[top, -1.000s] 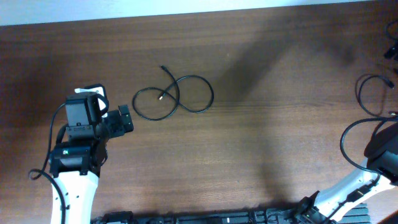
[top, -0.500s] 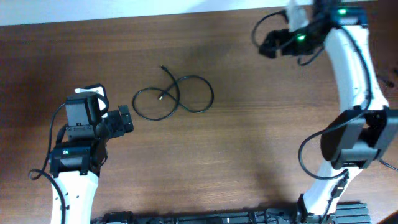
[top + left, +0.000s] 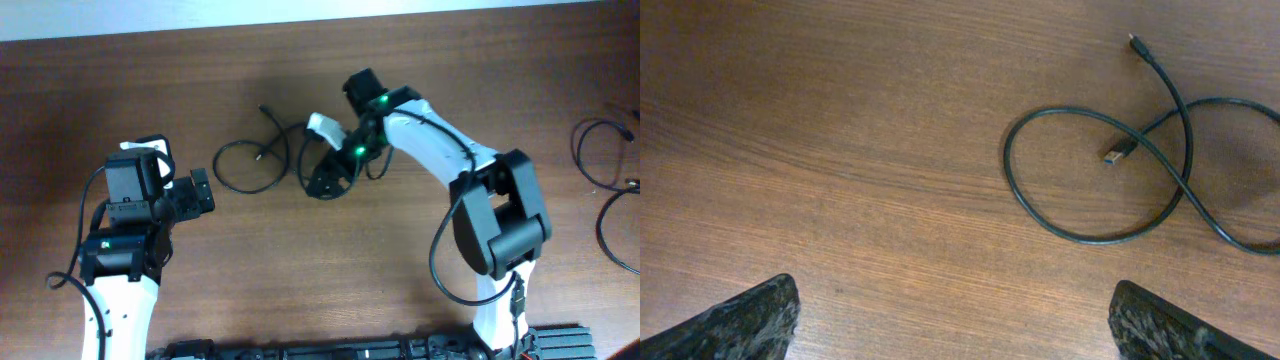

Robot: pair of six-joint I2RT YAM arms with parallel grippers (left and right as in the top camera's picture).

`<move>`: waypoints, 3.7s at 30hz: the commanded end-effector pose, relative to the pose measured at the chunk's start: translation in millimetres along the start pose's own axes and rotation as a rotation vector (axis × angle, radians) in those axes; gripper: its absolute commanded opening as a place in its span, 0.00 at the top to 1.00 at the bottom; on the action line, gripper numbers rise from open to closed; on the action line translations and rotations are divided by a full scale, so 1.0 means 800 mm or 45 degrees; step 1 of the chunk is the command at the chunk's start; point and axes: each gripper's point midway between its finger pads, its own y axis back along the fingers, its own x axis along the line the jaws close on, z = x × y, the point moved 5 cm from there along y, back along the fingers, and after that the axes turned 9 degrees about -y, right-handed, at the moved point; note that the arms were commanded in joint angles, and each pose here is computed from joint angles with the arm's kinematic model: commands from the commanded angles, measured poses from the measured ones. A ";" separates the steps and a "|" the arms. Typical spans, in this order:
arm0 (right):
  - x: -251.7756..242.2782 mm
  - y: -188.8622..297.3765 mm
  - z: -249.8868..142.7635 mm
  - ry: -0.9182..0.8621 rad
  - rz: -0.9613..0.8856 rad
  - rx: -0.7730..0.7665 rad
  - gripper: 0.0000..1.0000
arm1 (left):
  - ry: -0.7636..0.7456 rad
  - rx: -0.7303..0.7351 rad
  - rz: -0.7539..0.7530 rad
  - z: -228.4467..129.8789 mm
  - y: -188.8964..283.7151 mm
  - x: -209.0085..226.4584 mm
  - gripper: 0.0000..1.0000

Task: Untangle cables

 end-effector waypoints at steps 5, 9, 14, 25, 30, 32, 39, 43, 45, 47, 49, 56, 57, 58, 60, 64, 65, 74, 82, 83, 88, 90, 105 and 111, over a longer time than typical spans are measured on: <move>-0.016 -0.067 0.002 -0.079 0.147 -0.011 0.03 | -0.015 -0.014 0.013 0.002 0.003 0.003 0.01; -0.020 -0.074 0.011 -0.058 0.142 -0.048 0.03 | -0.015 -0.015 0.013 0.002 0.003 0.003 0.01; -0.022 -0.074 0.020 -0.055 0.136 -0.088 0.03 | -0.015 -0.014 0.013 0.002 0.003 0.003 0.01; 0.031 -0.148 0.011 0.036 0.196 0.037 0.43 | -0.015 -0.013 0.013 0.002 0.003 0.003 0.01; 0.018 -0.140 0.012 -0.056 0.167 0.025 0.86 | -0.015 -0.013 0.013 0.002 0.003 0.003 0.01; 0.007 -0.129 0.013 -0.115 0.154 0.015 0.96 | -0.015 -0.013 0.013 0.002 0.003 0.003 0.01; -0.014 -0.082 0.030 -0.234 0.096 0.009 0.60 | -0.015 -0.013 0.013 0.002 0.003 0.003 0.01; -0.010 -0.087 0.036 -0.187 0.094 -0.016 0.41 | -0.015 -0.014 0.013 0.002 0.003 0.003 0.01; -0.003 -0.096 0.039 -0.155 0.102 -0.016 0.41 | -0.015 -0.013 0.013 0.002 0.003 0.003 0.01; 0.012 -0.115 0.041 -0.139 0.108 -0.015 0.41 | -0.015 -0.013 0.013 0.002 0.003 0.003 0.01; 0.032 -0.137 0.042 -0.133 0.117 -0.008 0.40 | -0.015 -0.013 0.013 0.002 0.003 0.003 0.01; 0.048 -0.216 0.021 -0.240 0.003 0.077 0.54 | -0.015 -0.013 0.013 0.002 0.003 0.003 0.01; 0.043 -0.212 0.023 -0.250 -0.002 0.068 0.65 | -0.015 -0.013 0.013 0.002 0.003 0.003 0.01; 0.040 -0.210 0.023 -0.257 -0.001 0.066 0.78 | -0.015 -0.012 0.013 0.002 0.003 0.003 0.01; 0.033 -0.205 0.022 -0.284 -0.005 0.070 0.96 | -0.015 -0.012 0.013 0.002 0.003 0.003 0.01; 0.019 -0.183 0.027 -0.352 0.045 0.050 0.96 | -0.015 -0.011 0.013 0.001 0.003 0.003 0.01; 0.011 -0.164 0.031 -0.380 0.028 0.040 0.96 | -0.015 -0.011 0.013 0.001 0.003 0.003 0.01; -0.038 0.139 0.088 -0.562 -0.616 -0.318 0.96 | -0.015 -0.010 0.013 0.001 0.003 0.003 0.01; -0.084 0.403 0.065 -0.676 -0.856 -0.910 0.96 | -0.015 -0.010 0.013 0.001 0.003 0.003 0.01; -0.096 0.420 0.052 -0.709 -0.883 -0.939 0.96 | -0.015 -0.010 0.013 0.001 0.003 0.003 0.01; -0.147 0.511 -0.009 -0.873 -1.009 -1.154 0.96 | -0.015 -0.010 0.013 0.001 0.003 0.003 0.01; -0.159 0.543 -0.029 -0.961 -1.029 -1.269 0.96 | -0.015 -0.010 0.013 0.001 0.003 0.003 0.01; -0.294 0.528 -0.135 -1.350 -1.303 -1.115 0.96 | -0.015 -0.010 0.013 0.001 0.003 0.003 0.01; -0.337 0.474 -0.160 -1.472 -1.230 -0.937 0.13 | -0.015 -0.010 0.013 0.001 0.003 0.003 0.01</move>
